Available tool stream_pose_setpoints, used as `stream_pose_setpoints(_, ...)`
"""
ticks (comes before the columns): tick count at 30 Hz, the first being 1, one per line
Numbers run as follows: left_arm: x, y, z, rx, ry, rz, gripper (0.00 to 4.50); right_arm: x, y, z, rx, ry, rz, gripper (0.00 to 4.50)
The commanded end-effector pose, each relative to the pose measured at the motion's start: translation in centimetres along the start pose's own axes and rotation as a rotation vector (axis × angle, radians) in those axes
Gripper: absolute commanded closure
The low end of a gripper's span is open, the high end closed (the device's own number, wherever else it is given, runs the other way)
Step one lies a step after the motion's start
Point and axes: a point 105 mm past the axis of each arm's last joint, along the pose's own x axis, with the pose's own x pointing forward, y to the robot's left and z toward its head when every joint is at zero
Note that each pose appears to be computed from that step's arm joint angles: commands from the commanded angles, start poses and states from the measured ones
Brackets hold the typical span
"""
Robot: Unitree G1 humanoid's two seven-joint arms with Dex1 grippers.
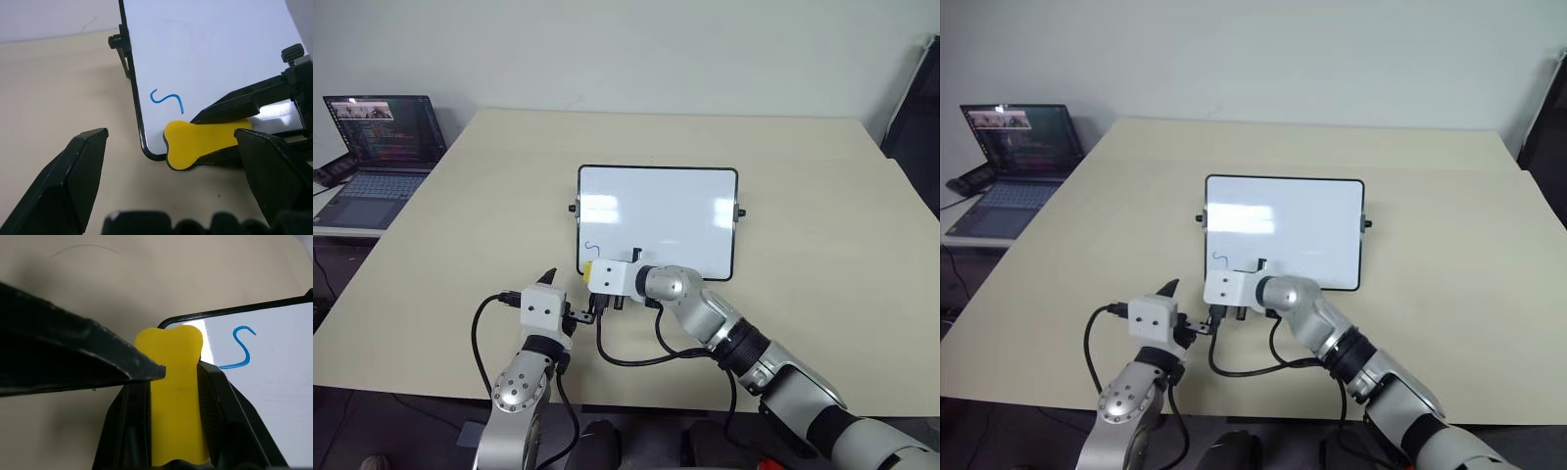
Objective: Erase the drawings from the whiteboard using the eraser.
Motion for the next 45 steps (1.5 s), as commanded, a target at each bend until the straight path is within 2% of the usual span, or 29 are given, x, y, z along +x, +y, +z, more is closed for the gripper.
stream_pose_setpoints(1,0.0,-0.4,0.8,0.003,-0.039,-0.005,0.00,-0.1,-2.5,-2.8,0.057,0.095,-0.106,3.49)
stream_pose_setpoints(5,0.2,-0.5,0.8,0.002,-0.042,-0.011,0.00,-0.3,-4.9,-2.5,0.083,0.077,-0.210,3.49)
stream_pose_setpoints(15,0.6,-0.9,0.8,-0.001,-0.052,-0.029,0.00,-0.9,-8.6,-2.7,0.101,0.071,-0.371,3.49)
stream_pose_setpoints(19,0.7,-0.9,0.9,0.000,-0.054,-0.031,0.00,-0.4,-7.4,-2.4,0.096,0.056,-0.329,3.49)
stream_pose_setpoints(23,0.5,-0.7,0.7,0.003,-0.050,-0.025,0.00,0.6,-3.4,-2.0,0.071,0.048,-0.163,3.49)
stream_pose_setpoints(29,0.3,-0.7,0.5,0.001,-0.044,-0.017,0.00,1.2,-1.2,-2.1,0.029,0.083,-0.038,3.49)
stream_pose_setpoints(40,0.3,-0.9,0.3,-0.002,-0.040,-0.016,0.00,0.4,-5.1,-3.3,0.083,0.134,-0.065,3.49)
stream_pose_setpoints(45,0.1,-1.0,0.0,-0.004,-0.036,-0.028,0.00,0.0,-5.9,-4.0,0.088,0.157,-0.058,3.49)
